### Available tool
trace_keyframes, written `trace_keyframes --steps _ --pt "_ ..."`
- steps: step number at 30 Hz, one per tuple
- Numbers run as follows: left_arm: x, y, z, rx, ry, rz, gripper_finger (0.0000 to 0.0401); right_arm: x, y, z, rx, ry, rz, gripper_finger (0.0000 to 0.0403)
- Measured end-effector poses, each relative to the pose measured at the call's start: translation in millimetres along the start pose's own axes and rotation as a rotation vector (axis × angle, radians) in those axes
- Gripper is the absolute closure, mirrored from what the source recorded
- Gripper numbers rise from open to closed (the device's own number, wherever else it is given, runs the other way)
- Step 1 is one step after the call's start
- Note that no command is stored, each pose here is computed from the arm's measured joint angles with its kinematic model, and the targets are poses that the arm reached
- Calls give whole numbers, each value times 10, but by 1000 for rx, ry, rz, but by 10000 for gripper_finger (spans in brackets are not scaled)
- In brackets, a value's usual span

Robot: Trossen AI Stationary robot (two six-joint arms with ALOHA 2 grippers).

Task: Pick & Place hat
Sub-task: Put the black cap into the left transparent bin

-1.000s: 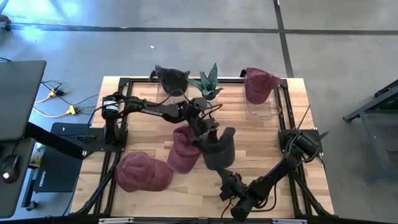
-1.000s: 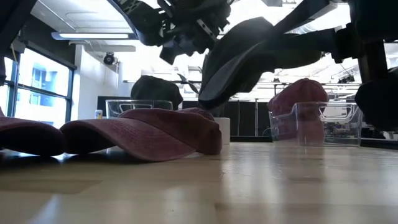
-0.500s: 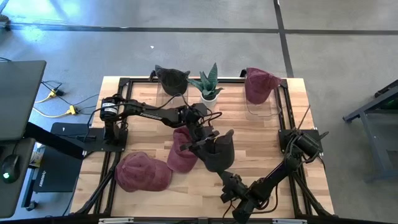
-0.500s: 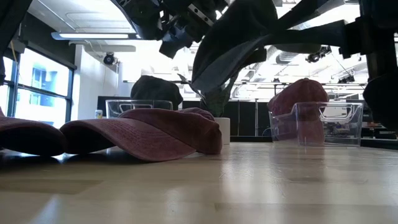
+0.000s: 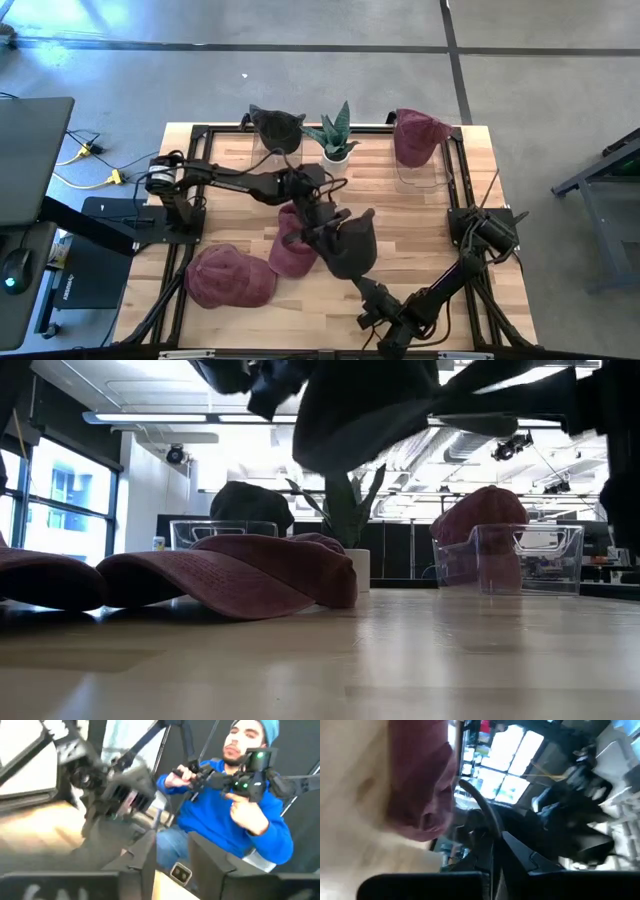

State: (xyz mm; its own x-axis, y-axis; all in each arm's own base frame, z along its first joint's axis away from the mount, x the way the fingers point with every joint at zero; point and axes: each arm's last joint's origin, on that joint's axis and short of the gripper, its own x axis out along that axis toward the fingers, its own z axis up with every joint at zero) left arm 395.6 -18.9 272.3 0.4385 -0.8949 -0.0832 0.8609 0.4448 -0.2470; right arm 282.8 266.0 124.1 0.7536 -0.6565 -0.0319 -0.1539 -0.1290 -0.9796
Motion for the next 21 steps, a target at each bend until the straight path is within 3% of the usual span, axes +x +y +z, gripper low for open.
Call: trace_keyframes --steps 9,17,21 --pt "172 -223 49 57 34 7 395 19 20 -4 45 -9 14 388" --pt "291 -475 136 152 110 191 400 22 25 4 119 -34 41 386" --pt "297 -649 200 177 159 298 400 90 45 18 218 -86 123 381"
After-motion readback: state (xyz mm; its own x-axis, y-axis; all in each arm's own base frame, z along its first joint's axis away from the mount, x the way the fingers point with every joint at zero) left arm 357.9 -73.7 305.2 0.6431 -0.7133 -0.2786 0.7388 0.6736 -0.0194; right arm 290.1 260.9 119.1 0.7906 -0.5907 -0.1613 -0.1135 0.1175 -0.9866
